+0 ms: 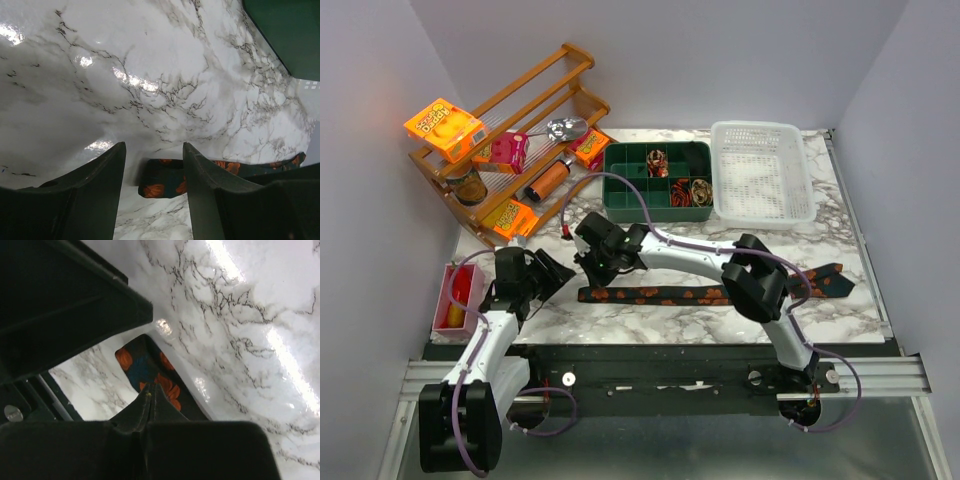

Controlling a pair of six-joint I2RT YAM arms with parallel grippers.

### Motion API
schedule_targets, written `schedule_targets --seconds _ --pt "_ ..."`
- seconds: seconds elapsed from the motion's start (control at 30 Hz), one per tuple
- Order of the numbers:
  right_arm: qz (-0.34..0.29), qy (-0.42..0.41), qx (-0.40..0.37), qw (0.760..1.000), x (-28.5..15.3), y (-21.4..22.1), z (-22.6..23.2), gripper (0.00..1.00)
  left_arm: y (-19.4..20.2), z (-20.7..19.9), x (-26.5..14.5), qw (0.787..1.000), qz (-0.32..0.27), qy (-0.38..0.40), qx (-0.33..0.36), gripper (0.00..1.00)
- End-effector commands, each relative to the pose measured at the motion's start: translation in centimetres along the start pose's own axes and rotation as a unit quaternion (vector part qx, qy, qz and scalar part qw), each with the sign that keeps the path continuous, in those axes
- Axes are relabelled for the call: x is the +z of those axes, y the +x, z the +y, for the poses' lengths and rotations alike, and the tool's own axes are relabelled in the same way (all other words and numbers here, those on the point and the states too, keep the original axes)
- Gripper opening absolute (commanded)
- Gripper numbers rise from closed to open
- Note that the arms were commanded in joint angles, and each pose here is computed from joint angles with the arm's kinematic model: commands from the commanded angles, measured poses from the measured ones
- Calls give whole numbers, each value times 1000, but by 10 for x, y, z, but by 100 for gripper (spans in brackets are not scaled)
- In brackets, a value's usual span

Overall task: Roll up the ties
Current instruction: Roll the tie at the center of the board.

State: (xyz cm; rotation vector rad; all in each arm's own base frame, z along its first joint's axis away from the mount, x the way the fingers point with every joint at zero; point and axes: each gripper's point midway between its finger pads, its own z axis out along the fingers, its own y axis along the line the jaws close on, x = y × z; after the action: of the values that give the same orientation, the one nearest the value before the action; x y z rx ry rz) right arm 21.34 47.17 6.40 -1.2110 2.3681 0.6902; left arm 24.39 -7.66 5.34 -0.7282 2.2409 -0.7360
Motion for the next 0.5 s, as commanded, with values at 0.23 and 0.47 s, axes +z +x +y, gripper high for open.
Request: schedule_targets --seconds 0.23,0.47 --pt "49 23 7 999 40 31 -17 2 10 -1 3 1000 9 21 11 57" --pt "47 39 16 998 42 31 -23 2 31 -5 3 998 28 51 23 50"
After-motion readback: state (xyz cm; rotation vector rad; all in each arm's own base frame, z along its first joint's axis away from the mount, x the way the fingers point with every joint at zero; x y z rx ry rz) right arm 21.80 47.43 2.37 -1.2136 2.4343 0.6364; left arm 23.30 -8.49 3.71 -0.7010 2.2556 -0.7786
